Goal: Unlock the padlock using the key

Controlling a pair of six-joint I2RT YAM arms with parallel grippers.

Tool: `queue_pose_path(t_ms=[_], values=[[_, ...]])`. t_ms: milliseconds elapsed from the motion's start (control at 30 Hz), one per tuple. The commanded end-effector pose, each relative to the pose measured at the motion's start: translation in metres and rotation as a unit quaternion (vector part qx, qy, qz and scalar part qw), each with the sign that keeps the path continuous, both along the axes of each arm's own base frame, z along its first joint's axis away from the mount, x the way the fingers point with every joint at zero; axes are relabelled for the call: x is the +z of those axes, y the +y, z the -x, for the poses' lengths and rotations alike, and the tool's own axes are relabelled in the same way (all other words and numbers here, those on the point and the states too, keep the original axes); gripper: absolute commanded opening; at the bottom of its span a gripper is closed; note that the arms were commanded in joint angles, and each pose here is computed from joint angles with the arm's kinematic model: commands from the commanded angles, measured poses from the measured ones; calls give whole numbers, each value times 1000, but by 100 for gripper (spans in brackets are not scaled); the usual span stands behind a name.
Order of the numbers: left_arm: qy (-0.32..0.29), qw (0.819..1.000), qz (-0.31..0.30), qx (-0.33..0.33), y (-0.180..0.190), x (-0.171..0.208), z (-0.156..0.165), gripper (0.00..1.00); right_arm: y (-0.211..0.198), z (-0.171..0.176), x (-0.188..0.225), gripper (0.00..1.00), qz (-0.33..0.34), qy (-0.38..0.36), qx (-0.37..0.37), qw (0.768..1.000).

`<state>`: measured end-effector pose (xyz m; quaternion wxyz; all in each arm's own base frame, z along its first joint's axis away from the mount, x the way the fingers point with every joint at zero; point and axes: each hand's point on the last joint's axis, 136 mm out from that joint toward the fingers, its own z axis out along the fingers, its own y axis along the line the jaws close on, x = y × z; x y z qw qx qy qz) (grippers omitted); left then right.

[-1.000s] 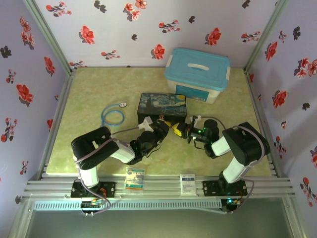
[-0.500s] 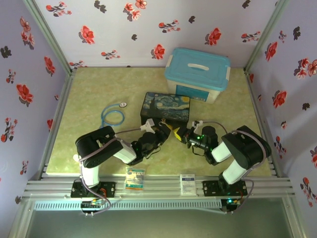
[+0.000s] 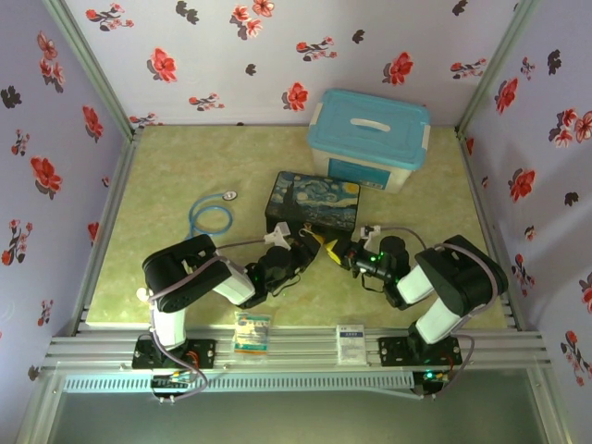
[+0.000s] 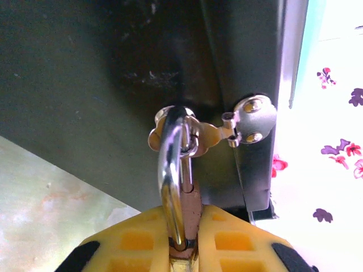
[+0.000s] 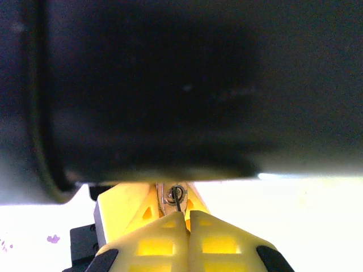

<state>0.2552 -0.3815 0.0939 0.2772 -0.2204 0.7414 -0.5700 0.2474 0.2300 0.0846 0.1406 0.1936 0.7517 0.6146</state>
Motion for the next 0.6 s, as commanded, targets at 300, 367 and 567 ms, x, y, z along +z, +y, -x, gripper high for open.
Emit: queue_pose_path(t_ms=[300,367,567], values=[[-40,984,95,-146,-42,66,48,0,5,2,6,0,-28,-9,71,997],[-37,985,94,-142,-41,64,47,0,3,3,5,0,-26,-8,66,997],[-33,986,91,-135,-38,60,45,0,-1,2,6,2,-26,-10,57,998]])
